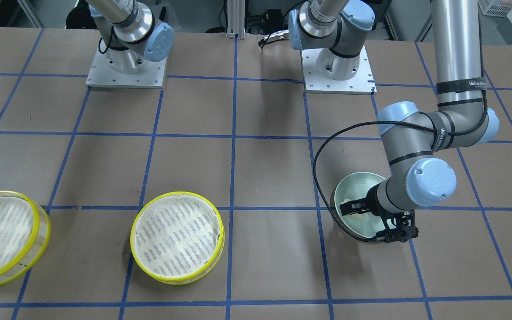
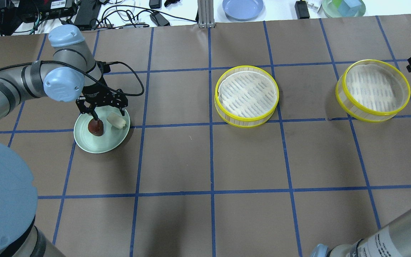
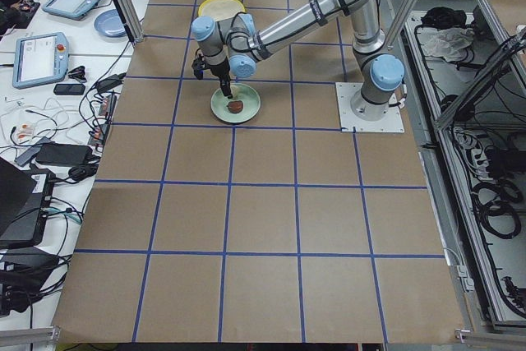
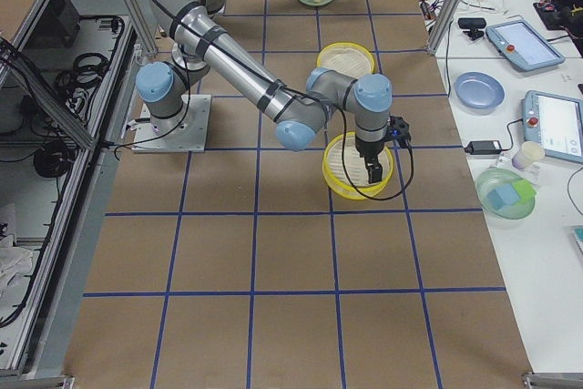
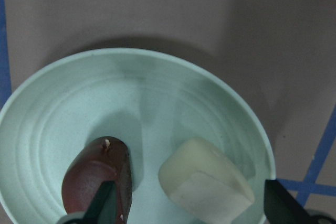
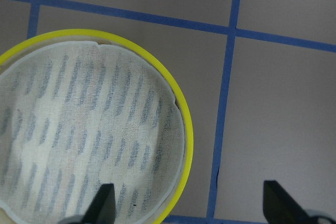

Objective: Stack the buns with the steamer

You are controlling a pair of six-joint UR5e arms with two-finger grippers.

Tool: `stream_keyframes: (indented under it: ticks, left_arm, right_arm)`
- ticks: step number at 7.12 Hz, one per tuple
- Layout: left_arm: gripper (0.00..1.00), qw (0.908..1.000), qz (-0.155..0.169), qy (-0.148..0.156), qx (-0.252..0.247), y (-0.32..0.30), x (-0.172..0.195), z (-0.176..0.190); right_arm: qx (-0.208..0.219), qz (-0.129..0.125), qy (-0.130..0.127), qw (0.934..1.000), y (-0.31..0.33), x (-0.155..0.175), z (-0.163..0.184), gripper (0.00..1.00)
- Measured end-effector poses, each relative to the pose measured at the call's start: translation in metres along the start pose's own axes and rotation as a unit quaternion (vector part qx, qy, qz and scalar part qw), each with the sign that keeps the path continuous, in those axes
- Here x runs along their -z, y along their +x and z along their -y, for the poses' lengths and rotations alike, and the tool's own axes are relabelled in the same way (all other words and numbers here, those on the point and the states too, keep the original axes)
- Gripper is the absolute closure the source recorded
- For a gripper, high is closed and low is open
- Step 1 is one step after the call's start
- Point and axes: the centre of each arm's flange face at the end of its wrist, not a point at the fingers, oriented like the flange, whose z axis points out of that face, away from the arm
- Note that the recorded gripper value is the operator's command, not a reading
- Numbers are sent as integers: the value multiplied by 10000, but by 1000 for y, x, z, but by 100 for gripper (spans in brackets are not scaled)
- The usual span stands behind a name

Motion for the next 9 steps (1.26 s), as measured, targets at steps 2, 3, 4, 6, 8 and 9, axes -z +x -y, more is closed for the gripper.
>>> stream_keyframes:
  ticks: [2, 3, 4, 6, 8, 9]
  left_arm:
    - [57, 9992, -34, -149, 356, -2, -14, 4]
    - [90, 9989, -49, -205, 421, -2, -18, 4]
    - [100, 9986, -133, -249, 455, 0, -22, 5]
    - [100, 9978, -398, -231, 479, 5, -19, 9]
    - [100, 9979, -460, -72, 439, 5, -3, 12]
    - [100, 9982, -441, 64, 408, 4, 14, 12]
  right_arm:
    - [12, 113, -44, 9999, 5, -43, 3, 4]
    - [38, 232, -63, 9997, 5, -59, 3, 2]
    - [144, 309, -64, 9994, 7, -72, 1, 2]
    - [342, 344, -52, 9988, 15, -87, -3, 42]
    - [369, 385, -97, 9985, 19, -93, -7, 70]
    - [404, 397, -105, 9983, 19, -94, -8, 79]
